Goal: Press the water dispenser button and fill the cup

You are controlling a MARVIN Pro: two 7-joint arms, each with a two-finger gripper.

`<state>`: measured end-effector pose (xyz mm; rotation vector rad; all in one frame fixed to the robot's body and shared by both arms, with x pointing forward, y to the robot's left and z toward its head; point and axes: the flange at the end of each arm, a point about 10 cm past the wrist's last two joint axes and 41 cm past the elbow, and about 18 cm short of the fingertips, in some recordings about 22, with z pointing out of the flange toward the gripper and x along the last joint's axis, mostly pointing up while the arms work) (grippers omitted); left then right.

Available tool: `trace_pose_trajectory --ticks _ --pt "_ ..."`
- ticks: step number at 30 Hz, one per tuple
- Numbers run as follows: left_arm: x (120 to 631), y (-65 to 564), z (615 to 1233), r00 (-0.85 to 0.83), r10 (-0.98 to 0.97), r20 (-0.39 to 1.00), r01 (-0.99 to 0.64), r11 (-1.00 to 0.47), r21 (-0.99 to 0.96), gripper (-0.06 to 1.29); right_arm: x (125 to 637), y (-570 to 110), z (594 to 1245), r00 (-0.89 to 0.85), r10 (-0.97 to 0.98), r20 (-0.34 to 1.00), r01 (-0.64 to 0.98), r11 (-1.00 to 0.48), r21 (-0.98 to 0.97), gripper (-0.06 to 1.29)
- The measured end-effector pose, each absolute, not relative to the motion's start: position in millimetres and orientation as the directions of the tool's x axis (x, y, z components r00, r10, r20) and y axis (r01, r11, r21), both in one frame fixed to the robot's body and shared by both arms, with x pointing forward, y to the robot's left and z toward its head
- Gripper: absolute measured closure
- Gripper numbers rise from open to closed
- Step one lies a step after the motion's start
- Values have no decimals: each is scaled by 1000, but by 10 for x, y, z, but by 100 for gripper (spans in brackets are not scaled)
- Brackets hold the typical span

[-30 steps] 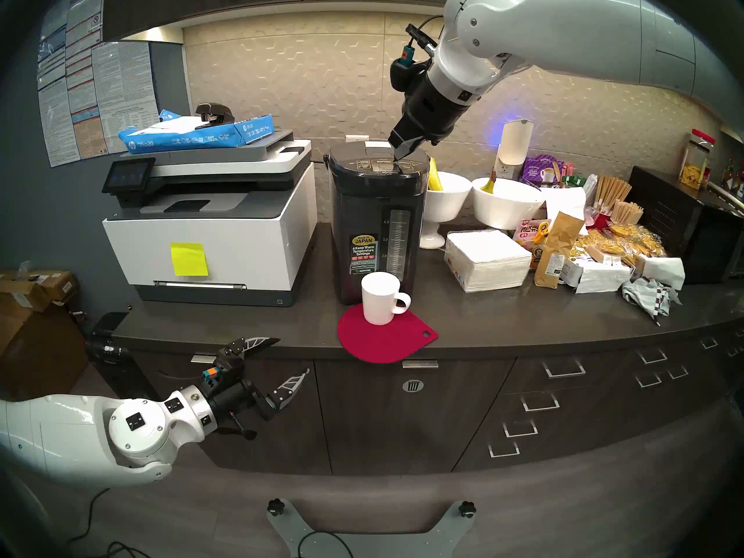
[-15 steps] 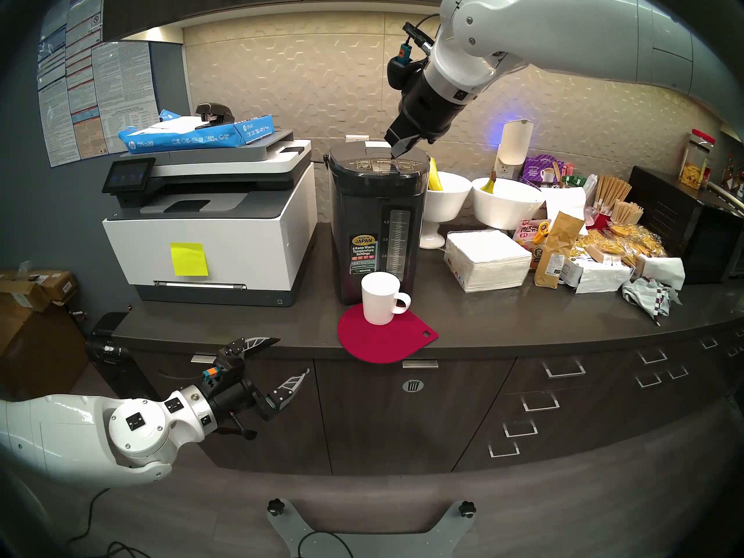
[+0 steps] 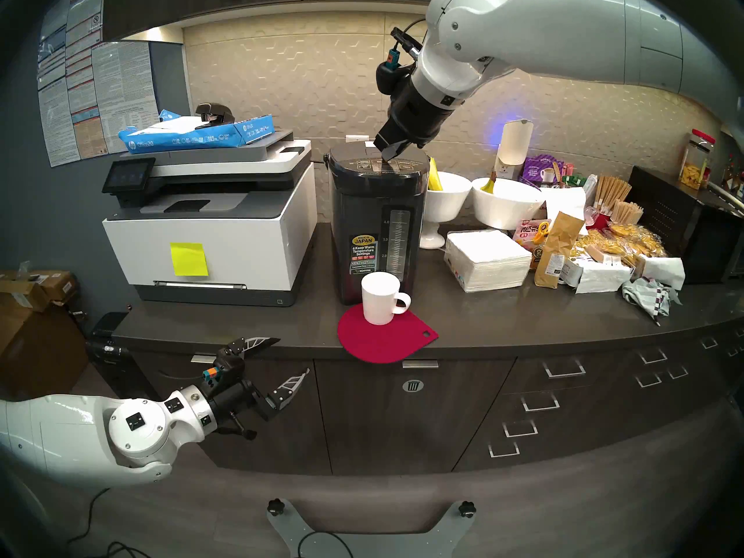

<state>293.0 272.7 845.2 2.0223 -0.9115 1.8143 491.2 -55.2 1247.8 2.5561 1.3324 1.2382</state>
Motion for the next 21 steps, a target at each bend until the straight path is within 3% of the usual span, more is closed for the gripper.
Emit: trace_pose_trajectory --ticks 21 --pt "2930 2728 8452 15 -268 963 -613 -764 -203 -3 4931 -579 12457 332 697 636 683 -642 348 125"
